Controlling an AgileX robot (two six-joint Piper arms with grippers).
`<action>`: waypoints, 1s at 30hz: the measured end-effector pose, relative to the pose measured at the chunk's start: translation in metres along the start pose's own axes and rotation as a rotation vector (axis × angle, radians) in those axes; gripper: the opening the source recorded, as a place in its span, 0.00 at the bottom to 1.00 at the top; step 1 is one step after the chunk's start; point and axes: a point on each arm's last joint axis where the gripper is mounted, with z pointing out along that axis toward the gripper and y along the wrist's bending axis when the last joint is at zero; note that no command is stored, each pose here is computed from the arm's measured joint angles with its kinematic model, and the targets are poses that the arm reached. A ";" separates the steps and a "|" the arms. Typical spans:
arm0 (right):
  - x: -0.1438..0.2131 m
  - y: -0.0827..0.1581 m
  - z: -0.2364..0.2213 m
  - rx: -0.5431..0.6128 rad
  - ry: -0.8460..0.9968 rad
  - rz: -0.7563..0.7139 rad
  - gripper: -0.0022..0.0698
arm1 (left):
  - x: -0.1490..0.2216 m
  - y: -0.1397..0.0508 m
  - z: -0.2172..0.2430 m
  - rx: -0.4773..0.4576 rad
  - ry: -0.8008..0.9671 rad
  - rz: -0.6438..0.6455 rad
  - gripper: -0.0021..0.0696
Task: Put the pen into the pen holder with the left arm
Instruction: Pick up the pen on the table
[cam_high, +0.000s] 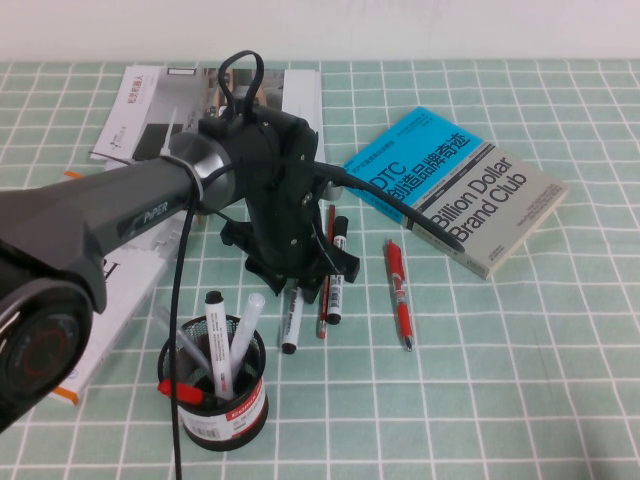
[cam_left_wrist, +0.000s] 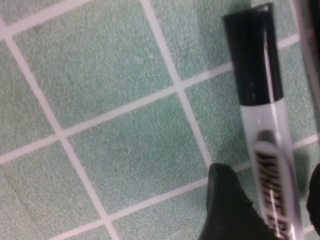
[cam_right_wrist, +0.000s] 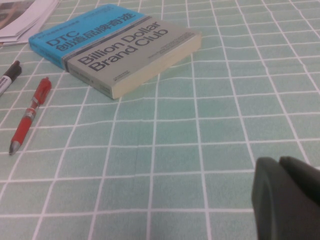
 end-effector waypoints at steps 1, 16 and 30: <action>0.000 0.000 0.000 0.000 0.000 0.000 0.00 | 0.000 0.000 0.000 0.000 0.002 0.000 0.45; 0.000 0.000 0.000 0.000 0.000 0.000 0.00 | 0.000 0.000 0.002 0.001 0.006 -0.001 0.44; 0.000 0.000 0.000 0.000 0.000 0.000 0.00 | 0.001 0.000 0.003 -0.005 0.021 0.001 0.18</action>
